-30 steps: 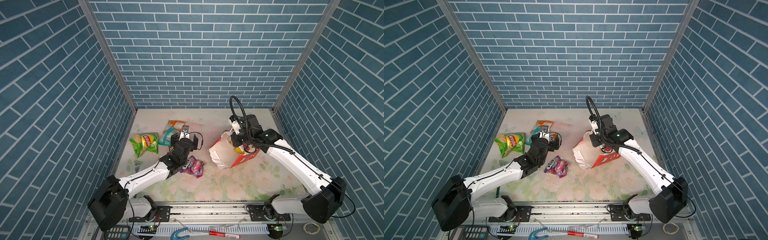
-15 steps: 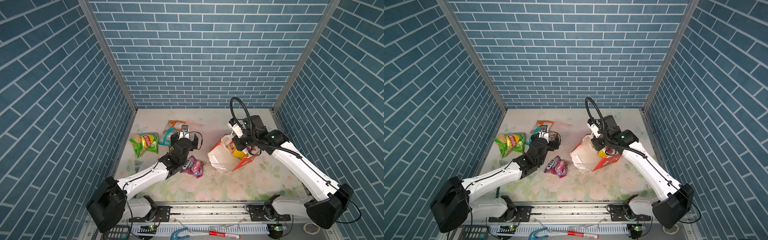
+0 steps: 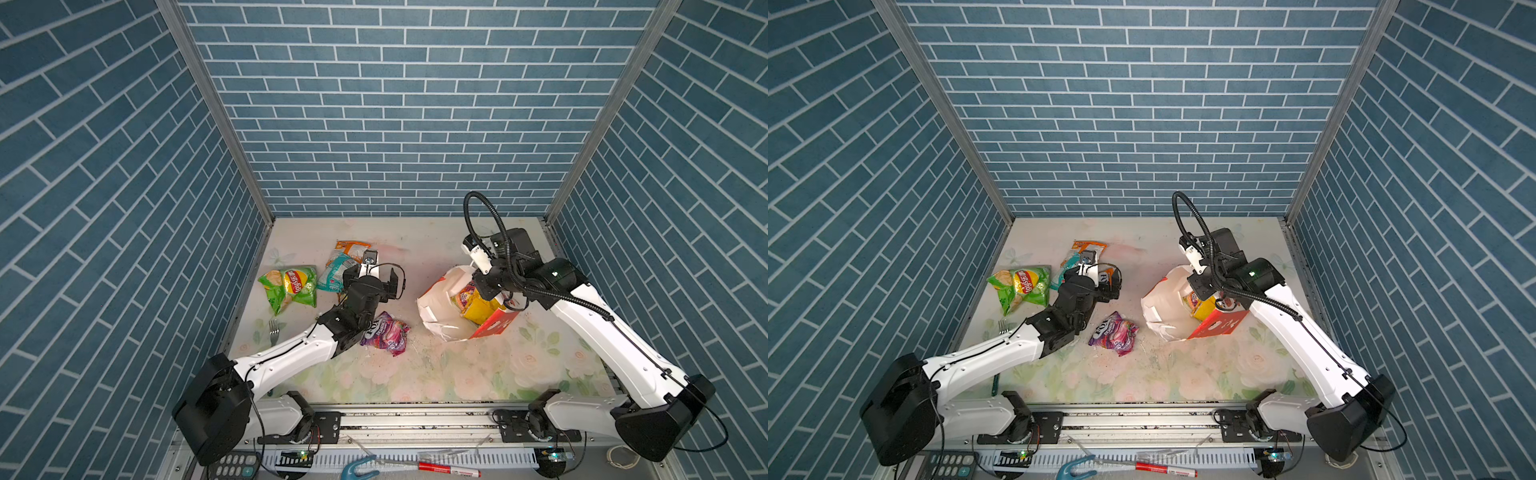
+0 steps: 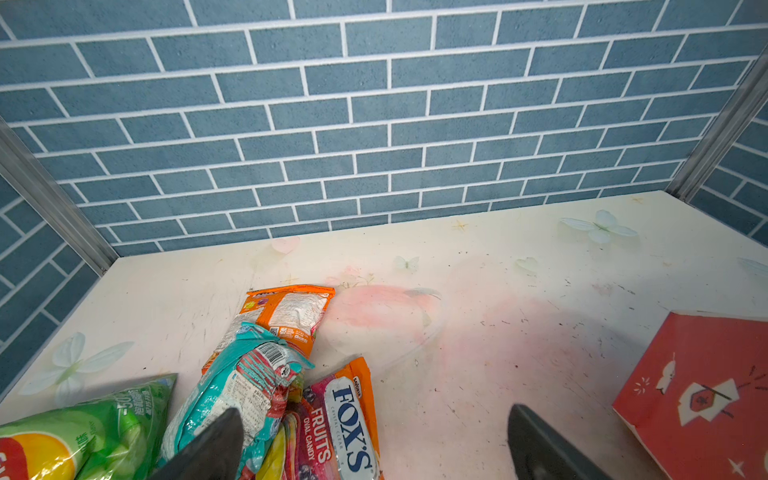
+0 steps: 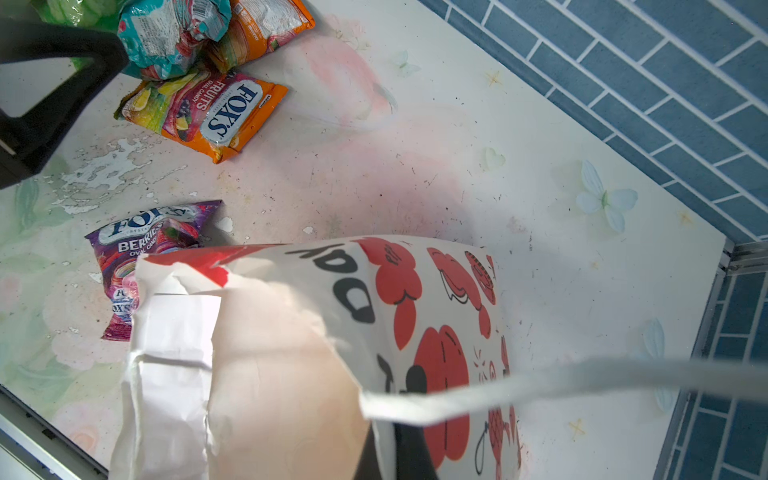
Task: Take the snacks out of the paper bag
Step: 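Tilt the paper bag toward the left gripper with the right gripper, then move the left gripper over the paper bag opening while the right gripper holds the bag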
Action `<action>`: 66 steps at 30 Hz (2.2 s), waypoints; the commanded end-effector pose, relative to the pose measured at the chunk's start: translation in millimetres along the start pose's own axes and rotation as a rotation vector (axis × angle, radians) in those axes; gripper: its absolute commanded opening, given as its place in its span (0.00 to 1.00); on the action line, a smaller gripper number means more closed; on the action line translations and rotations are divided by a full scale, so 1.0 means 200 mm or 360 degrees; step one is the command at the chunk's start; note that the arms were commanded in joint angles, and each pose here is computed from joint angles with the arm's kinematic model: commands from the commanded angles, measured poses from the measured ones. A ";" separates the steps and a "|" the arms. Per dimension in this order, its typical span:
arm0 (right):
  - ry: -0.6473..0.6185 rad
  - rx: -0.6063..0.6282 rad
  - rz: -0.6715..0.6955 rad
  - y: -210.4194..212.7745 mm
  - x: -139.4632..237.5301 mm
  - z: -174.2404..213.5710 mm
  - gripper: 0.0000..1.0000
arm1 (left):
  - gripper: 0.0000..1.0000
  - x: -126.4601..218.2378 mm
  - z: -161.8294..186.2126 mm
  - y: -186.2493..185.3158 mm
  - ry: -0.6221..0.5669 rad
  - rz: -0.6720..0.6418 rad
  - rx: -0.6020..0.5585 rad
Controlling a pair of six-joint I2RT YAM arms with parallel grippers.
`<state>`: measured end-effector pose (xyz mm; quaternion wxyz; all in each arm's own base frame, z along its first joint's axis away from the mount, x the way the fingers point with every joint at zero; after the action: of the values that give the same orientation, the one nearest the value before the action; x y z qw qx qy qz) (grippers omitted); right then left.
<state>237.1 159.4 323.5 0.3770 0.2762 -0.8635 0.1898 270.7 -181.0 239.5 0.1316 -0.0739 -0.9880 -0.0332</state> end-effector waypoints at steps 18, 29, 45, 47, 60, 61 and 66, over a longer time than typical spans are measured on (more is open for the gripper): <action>-0.0168 -0.0148 0.0074 -0.01 -0.09 -0.03 0.06 | 1.00 0.14 -0.19 -0.17 -0.0020 0.0772 0.0210; -0.0150 -0.0143 0.0427 -0.13 -0.11 -0.10 0.01 | 0.99 0.20 -0.33 -0.32 0.0040 0.1212 0.0328; -0.0201 -0.0149 0.0900 -0.53 -0.06 -0.35 0.00 | 0.99 0.21 -0.40 -0.30 0.0063 0.1112 0.0252; -0.0232 -0.0129 0.0874 -0.53 -0.07 -0.41 0.00 | 0.99 0.21 -0.40 -0.30 0.0064 0.1107 0.0251; -0.0239 0.0215 0.0591 -0.15 -0.44 -0.38 0.00 | 0.98 0.13 -0.32 -0.35 0.0097 0.1122 0.0247; -0.0242 0.0229 0.0578 -0.11 -0.47 -0.36 0.00 | 0.97 0.13 -0.31 -0.36 0.0104 0.1134 0.0246; -0.0325 0.0173 0.0430 0.04 -0.51 -0.33 0.00 | 0.93 0.12 -0.26 -0.37 0.0095 0.1157 0.0290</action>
<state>329.5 226.7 285.0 0.2646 0.1776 -0.9028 0.2889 252.1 -253.0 295.2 0.1808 -0.3965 -0.8953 0.0917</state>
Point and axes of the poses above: each gripper's point midway between its finger pads, its own x axis back along the fingers, its own y axis along the line the jaws close on, z = x × y, the point moved 8 cm from there along x, back along the fingers, and after that the axes turned 3 degrees about -x, right-handed, at the moved point
